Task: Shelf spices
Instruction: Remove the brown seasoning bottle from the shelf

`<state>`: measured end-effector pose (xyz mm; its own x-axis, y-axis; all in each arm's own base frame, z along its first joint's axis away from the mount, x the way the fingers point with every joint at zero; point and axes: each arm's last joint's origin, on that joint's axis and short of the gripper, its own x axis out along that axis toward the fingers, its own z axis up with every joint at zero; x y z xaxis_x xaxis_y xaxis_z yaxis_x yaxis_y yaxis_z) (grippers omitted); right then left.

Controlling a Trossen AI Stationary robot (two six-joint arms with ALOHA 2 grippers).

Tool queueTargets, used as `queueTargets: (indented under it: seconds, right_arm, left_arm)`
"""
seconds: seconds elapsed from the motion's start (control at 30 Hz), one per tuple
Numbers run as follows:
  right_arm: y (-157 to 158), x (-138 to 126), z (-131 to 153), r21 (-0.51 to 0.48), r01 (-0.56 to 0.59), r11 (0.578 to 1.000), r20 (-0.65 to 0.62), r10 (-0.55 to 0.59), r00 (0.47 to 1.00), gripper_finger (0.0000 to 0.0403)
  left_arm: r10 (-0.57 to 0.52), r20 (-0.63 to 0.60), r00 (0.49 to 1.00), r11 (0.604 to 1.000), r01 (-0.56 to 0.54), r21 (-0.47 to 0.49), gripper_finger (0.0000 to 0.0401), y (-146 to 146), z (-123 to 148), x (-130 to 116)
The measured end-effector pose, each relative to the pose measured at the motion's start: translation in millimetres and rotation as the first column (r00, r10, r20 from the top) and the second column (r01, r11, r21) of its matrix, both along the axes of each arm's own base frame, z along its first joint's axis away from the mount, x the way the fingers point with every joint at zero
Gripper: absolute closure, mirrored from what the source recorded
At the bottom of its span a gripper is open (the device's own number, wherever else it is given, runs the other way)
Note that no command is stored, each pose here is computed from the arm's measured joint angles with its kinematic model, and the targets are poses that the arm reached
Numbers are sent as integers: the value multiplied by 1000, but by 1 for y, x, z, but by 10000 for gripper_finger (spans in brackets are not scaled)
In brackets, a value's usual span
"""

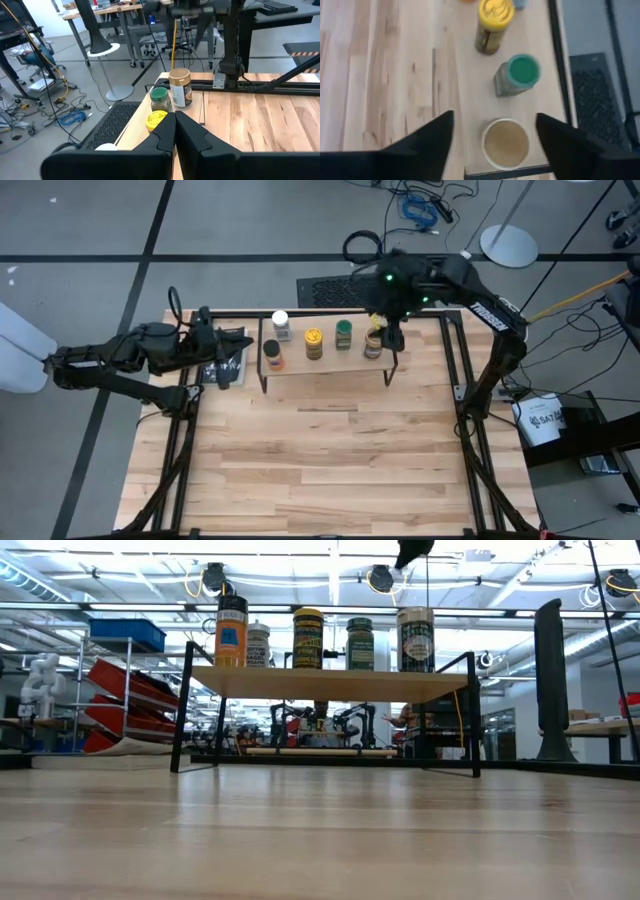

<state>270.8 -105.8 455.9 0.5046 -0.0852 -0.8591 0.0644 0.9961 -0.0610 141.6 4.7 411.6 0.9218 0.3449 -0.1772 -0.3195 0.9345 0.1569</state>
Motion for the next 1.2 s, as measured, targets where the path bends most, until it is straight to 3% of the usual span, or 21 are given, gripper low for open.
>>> queueTargets:
  seconds: [0.1, 0.23, 1.2]
  right_arm:
    - [-5, 4, -16, 20, 22, 1000, -67, -21, 998, 72]
    - [-17, 5, -35, 43, 87, 995, -144, -80, 986, 48]
    - [-33, 15, -88, 79, 127, 989, -260, -102, 960, 51]
  left_arm:
    - [0, -1, 1000, 1000, 0, 0, 383, 0, 0, 0]
    - [-1, -2, 1000, 1000, 1, 2, 383, 0, 0, 1]
    - [-6, 5, 1000, 999, 5, 32, 383, 0, 2, 1]
